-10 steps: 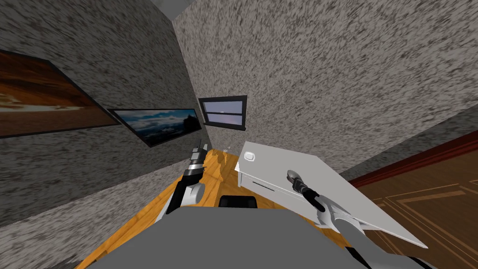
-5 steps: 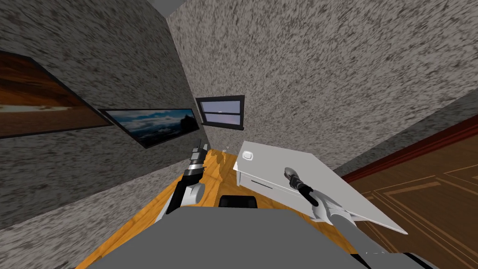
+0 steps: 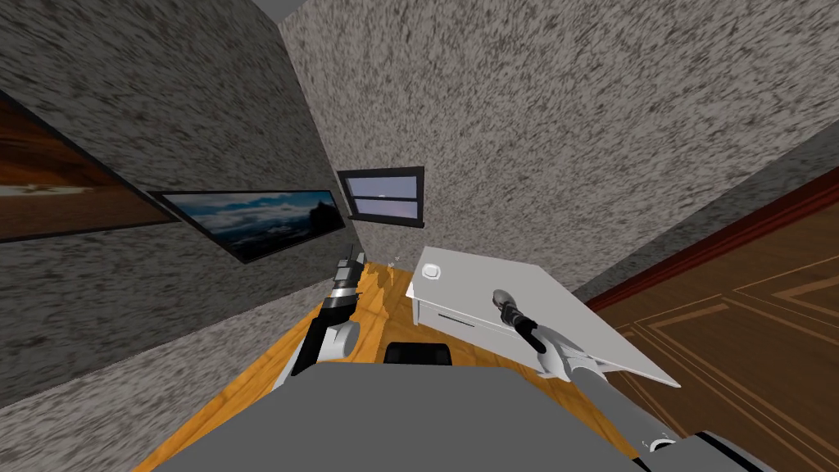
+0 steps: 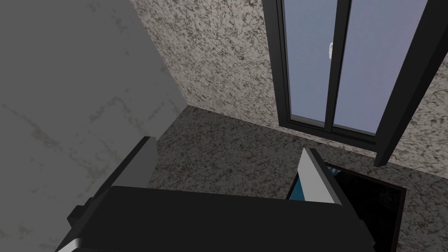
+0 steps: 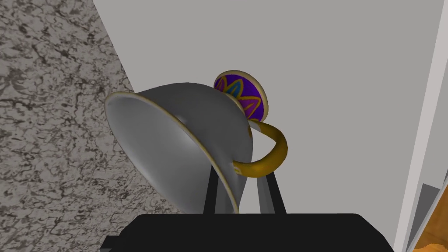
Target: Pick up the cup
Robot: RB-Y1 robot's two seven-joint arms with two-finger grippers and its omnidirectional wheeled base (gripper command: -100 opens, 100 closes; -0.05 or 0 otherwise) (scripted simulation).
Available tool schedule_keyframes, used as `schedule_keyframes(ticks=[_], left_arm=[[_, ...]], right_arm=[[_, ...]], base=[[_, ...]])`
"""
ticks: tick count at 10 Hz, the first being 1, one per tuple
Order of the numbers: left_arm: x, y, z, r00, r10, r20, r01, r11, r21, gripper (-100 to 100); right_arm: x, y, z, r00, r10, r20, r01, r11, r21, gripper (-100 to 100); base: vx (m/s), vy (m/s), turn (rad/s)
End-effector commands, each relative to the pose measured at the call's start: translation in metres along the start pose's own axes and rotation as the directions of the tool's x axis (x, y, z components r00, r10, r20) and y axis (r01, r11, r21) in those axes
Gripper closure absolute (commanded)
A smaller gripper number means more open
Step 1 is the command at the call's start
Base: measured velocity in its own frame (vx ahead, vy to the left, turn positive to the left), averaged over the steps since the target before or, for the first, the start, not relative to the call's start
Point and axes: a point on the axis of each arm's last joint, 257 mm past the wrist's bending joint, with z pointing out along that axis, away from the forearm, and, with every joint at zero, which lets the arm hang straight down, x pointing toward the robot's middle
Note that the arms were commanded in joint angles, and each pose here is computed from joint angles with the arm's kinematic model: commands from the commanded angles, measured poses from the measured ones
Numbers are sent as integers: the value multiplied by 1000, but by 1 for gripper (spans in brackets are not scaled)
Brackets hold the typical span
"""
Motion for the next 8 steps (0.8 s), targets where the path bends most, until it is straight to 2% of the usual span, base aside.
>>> schedule_keyframes(ticks=[1,2,5,7,8], left_arm=[[0,0,0,1000,0,0,0,1000,0,0],[0,0,0,1000,0,0,0,1000,0,0],[0,0,0,1000,0,0,0,1000,0,0],[0,0,0,1000,0,0,0,1000,0,0],[0,0,0,1000,0,0,0,1000,0,0]], right_arm=[[-12,-3,2,1000,4,7,-4,1000,2,100],[-15,4,2,1000,-8,13,8,1000,-12,100],[-37,6,4,1000,-4,28,4,1000,-20,100],[-36,8,4,1000,-8,29,9,1000,-24,100],[-37,9,4,1000,-7,29,8,1000,-25,0]], base=[[-23,-29,-73],[-17,-19,-32],[-19,-21,-64],[-12,-14,-13],[0,0,0]])
